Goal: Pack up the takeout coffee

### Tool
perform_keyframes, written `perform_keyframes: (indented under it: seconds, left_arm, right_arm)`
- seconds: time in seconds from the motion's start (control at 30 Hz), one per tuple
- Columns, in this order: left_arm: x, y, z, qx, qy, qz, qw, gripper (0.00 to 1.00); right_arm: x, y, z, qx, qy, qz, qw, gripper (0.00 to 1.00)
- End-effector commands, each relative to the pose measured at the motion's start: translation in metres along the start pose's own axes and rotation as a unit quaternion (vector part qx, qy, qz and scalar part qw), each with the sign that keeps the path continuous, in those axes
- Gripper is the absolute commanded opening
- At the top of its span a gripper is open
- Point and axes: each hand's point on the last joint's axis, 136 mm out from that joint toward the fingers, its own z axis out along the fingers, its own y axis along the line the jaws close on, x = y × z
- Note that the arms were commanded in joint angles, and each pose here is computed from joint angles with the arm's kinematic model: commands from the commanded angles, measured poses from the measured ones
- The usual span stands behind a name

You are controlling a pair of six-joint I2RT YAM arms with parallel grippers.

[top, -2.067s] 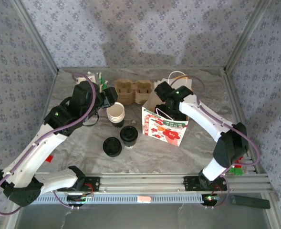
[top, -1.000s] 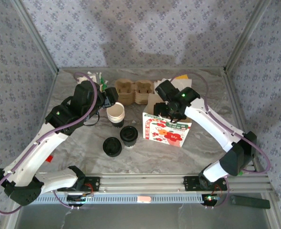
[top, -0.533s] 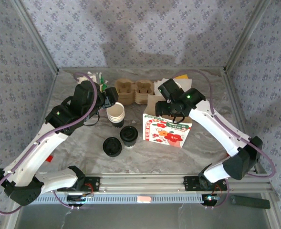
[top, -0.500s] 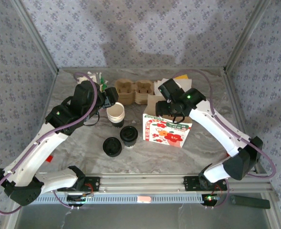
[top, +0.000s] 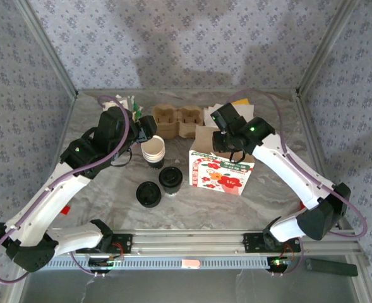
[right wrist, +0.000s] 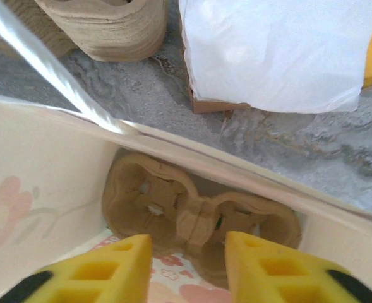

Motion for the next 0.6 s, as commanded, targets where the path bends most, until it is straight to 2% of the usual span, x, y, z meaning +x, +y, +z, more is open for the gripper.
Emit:
perform_keyframes:
  seconds: [0.0,0.1,0.2,0.3,0.4,0.5,0.57]
  left_arm:
    - [-0.005,-0.004,-0.004,0.005,-0.003,0.001,1.000,0.70]
    - [-0.005,-0.004,-0.004,0.004,-0.004,0.002,1.000,0.70]
    - [-0.005,-0.004,-0.004,0.004,-0.004,0.003,1.000,0.70]
    - [-0.005,-0.004,-0.005,0.004,-0.003,0.004,1.000,0.70]
    - [-0.005,-0.003,-0.005,0.002,-0.002,0.005,1.000,0.70]
    - [-0.005,-0.003,-0.007,0.002,-0.003,0.004,1.000,0.70]
    - [-0.004,-0.002,-0.007,0.001,-0.001,0.003,1.000,0.70]
  right_arm:
    - [-0.005,0.004,-0.008,-0.011,-0.013,-0.018,1.000,0.20]
    - [-0.004,0.005,-0.003,-0.010,-0.011,-0.045,0.999,0.00]
    - [-0.005,0.008,0.004,-0.013,-0.018,-0.086,0.996,0.00]
    - [0.001,0.025,0.006,-0.063,-0.007,-0.155,0.986,0.00]
    - [0.009,0.046,-0.003,-0.130,0.003,-0.255,0.958,0.01]
    - [0.023,0.048,-0.013,-0.154,0.027,-0.328,0.932,0.02]
    - [0.025,0.041,-0.017,-0.140,0.031,-0.368,0.919,0.03]
